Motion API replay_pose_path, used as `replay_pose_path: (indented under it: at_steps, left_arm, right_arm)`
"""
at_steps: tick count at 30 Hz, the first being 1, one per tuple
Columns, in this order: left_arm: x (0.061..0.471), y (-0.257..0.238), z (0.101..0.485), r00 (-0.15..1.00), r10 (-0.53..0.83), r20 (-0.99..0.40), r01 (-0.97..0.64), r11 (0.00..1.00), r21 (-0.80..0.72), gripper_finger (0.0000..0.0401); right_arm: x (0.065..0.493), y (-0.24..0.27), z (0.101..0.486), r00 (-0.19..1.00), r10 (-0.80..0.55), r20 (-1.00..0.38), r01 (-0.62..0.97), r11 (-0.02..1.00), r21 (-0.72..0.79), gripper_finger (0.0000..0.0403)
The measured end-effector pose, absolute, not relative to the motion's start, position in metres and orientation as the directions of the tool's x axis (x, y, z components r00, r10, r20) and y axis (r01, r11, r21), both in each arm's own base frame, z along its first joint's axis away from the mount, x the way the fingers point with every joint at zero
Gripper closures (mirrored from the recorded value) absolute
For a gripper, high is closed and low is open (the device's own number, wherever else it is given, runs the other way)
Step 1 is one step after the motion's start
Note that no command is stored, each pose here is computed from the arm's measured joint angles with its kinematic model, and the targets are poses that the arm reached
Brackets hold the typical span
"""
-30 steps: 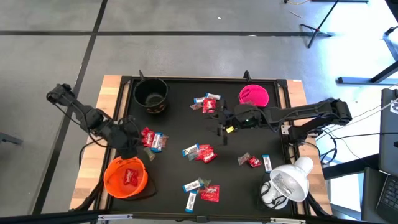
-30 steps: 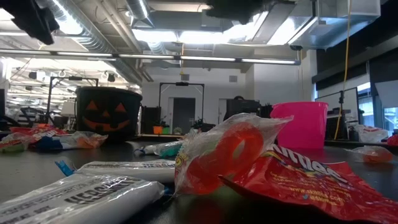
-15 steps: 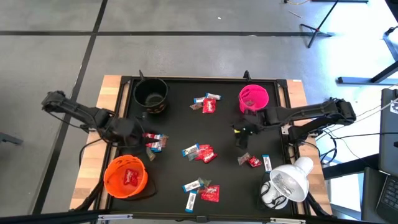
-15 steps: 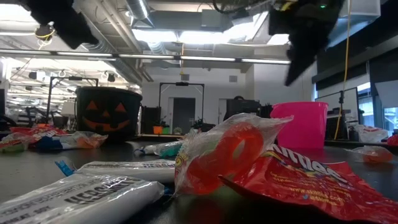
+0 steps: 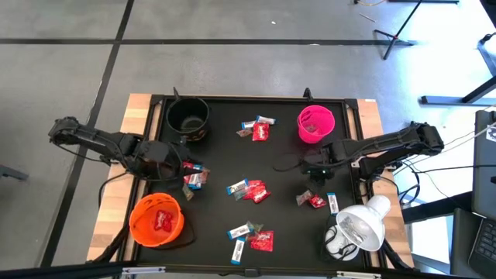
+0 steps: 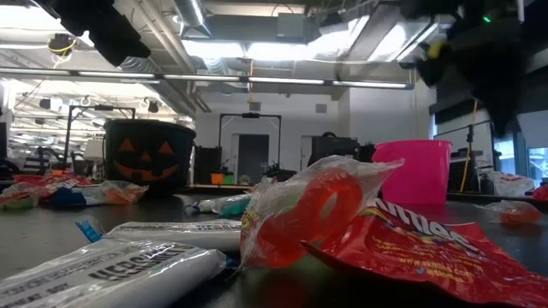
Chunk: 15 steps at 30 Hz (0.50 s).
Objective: Sort candy
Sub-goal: Put the white chocolate bar into the black bucket
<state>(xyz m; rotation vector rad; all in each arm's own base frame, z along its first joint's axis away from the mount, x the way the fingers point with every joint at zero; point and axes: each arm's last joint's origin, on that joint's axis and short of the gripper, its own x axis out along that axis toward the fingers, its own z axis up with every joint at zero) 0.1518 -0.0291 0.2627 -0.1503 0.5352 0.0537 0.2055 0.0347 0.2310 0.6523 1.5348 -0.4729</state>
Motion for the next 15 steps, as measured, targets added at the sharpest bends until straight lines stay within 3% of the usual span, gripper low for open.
replay_pose_path:
  at_steps: [6, 15]
  left_arm:
    - [0.152, -0.030, 0.263, 0.858, -0.007, -0.514, -0.075, 0.988, -0.138, 0.0268]
    - [0.152, -0.030, 0.262, 0.857, -0.007, -0.515, -0.075, 0.988, -0.138, 0.0268]
  right_arm:
    - [0.183, 0.035, 0.190, -0.148, 0.222, -0.964, 0.724, 0.688, 0.047, 0.0210]
    - [0.171, 0.046, 0.175, -0.185, 0.279, -0.942, 0.761, 0.647, 0.042, 0.0210]
